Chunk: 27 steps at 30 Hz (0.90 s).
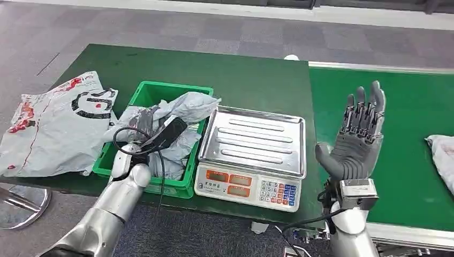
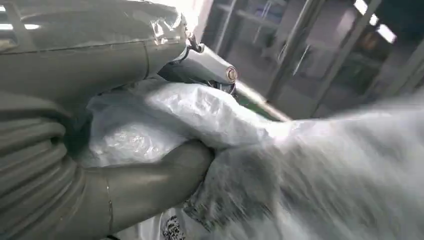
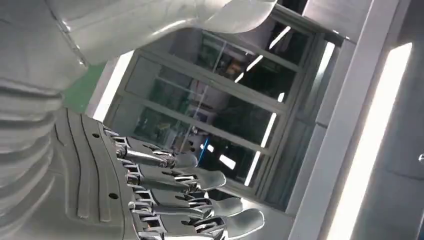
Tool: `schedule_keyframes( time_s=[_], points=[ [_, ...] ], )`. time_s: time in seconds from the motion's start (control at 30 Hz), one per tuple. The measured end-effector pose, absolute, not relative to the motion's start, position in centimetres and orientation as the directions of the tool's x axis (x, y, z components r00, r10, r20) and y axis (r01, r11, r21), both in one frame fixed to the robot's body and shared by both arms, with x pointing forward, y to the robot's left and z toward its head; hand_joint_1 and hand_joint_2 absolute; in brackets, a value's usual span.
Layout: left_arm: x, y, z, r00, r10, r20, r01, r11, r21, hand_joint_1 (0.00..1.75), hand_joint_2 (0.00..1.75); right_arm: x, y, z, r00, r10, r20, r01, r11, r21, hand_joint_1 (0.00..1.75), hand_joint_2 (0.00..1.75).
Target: Moved the parcel from conveyor to table for the left to box.
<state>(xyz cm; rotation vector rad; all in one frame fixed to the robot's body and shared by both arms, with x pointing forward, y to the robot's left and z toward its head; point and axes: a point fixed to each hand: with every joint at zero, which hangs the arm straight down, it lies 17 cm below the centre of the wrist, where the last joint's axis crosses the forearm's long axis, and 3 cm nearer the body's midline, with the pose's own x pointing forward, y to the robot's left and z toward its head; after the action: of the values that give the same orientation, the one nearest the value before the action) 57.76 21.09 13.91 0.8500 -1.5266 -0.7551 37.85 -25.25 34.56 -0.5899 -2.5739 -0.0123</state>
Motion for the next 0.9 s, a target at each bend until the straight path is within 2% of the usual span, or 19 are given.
schedule_keyframes(
  time_s=[0.23,0.27,0.3,0.33,0.43,0.57,0.8,0.83,0.9],
  points=[
    [57.9,23.8,8.8,0.048,-0.896,0.441,0.099,0.443,0.891,1.75,1.75,37.8,-25.7,34.3,-0.769,0.416,0.484,0.427,0.899,-0.095,0.0,1.75],
    [57.8,23.7,8.3,0.049,-0.901,0.432,0.124,0.435,0.892,1.68,1.75,37.8,-25.7,34.4,-0.77,0.415,0.485,0.426,0.9,-0.093,0.0,1.75],
    [57.8,23.6,8.0,0.045,-0.904,0.426,0.142,0.428,0.893,0.17,1.75,37.8,-25.9,34.3,-0.766,0.42,0.486,0.433,0.897,-0.093,0.0,1.75],
    [57.7,23.2,7.8,0.034,-0.906,0.423,0.159,0.423,0.892,0.0,1.75,37.8,-26.0,34.4,-0.763,0.423,0.488,0.438,0.894,-0.089,0.0,1.75],
    [57.5,21.4,7.4,-0.016,-0.894,0.447,0.205,0.435,0.877,0.0,1.75,37.8,-26.3,34.4,-0.758,0.425,0.494,0.447,0.891,-0.082,0.0,1.75],
    [57.2,18.3,8.9,-0.104,-0.83,0.548,0.194,0.524,0.83,0.0,1.75,37.6,-26.9,34.7,-0.753,0.433,0.495,0.464,0.883,-0.067,0.0,1.75],
    [56.8,17.5,14.1,-0.214,-0.715,0.665,0.002,0.681,0.732,0.0,1.75,37.3,-26.9,35.0,-0.76,0.42,0.495,0.456,0.888,-0.053,0.0,1.75],
    [56.7,17.7,15.0,-0.228,-0.702,0.675,-0.033,0.699,0.715,0.0,0.0,37.3,-26.9,35.0,-0.762,0.416,0.496,0.452,0.891,-0.052,0.0,1.75],
    [56.4,18.3,16.8,-0.261,-0.676,0.689,-0.105,0.73,0.676,0.0,0.0,37.3,-26.9,34.9,-0.764,0.408,0.501,0.447,0.893,-0.046,0.0,1.75]
  ],
)
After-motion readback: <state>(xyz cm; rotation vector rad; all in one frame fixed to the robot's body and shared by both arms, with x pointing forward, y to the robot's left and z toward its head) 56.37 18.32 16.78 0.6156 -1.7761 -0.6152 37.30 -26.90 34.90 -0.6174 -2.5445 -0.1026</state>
